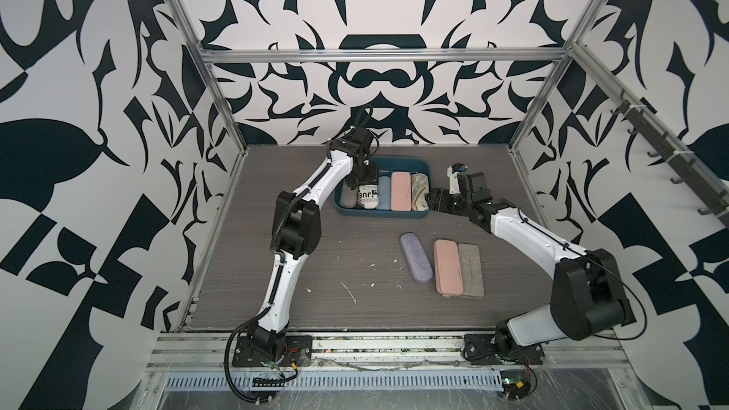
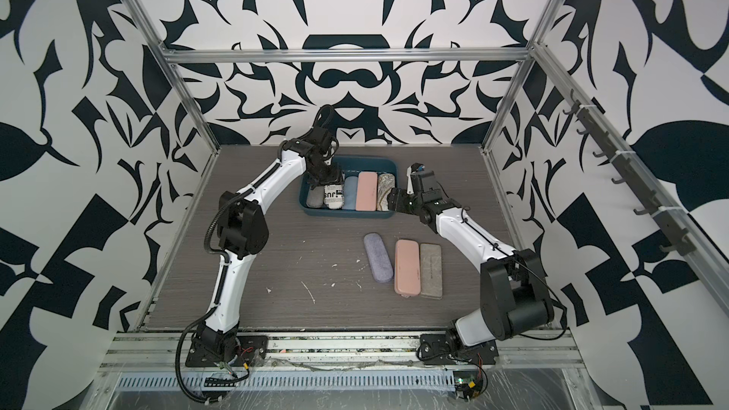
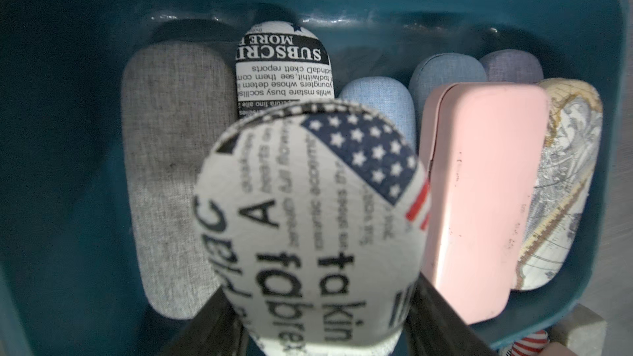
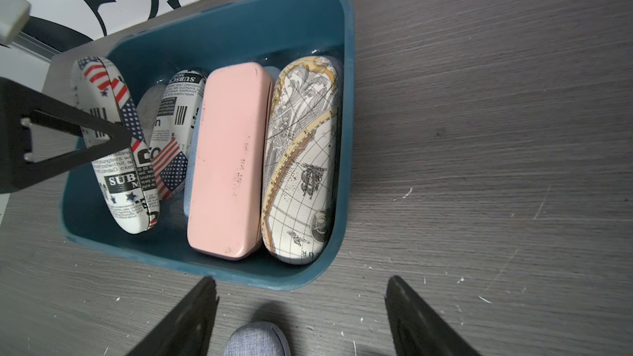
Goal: Put the glasses cases into the storage boxes
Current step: Place the glasses case in the storage box.
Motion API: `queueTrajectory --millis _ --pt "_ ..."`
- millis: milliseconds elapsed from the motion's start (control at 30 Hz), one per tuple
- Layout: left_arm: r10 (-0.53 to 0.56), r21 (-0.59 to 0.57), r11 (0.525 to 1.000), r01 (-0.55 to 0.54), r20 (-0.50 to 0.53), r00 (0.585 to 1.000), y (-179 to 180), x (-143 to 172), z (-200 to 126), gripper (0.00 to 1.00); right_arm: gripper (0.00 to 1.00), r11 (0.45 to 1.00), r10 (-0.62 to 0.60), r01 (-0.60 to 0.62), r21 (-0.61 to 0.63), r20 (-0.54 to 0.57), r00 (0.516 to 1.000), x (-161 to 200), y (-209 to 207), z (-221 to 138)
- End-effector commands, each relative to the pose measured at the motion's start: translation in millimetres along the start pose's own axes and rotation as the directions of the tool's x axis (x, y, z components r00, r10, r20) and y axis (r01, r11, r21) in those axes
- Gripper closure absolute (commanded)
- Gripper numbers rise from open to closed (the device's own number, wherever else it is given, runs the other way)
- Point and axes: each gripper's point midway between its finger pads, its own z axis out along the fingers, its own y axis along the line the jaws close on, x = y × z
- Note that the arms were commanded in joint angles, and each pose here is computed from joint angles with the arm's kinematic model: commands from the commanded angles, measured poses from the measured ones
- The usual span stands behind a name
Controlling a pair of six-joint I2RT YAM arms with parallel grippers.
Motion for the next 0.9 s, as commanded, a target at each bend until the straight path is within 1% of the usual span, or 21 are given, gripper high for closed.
queueTrajectory --millis 0,333,567,700,867 --pt "0.026 0.026 0.999 -0.026 0.005 1.000 -9 -3 3 0.35 0.20 1.000 -0.003 0.003 -0.006 0.027 1.000 -12 3 -1" --pt "0.049 0.086 0.995 -0.046 -0.030 0.998 -34 6 29 0.34 0.20 1.000 -0.002 0.002 -0.006 0.021 1.000 -12 3 2" --pt "0.066 0.099 0.993 -0.061 -0.055 0.996 -43 15 42 0.32 0.20 1.000 -0.005 0.005 -0.002 0.022 1.000 -13 3 1" --pt "0.094 0.105 0.991 -0.087 -0.064 0.993 -52 22 45 0.28 0.20 1.000 -0.004 0.003 0.002 0.018 1.000 -12 1 3" --pt "0.078 0.101 0.992 -0.072 -0.063 0.995 -52 23 44 0.17 0.20 1.000 -0.004 0.004 0.000 0.013 1.000 -10 1 4"
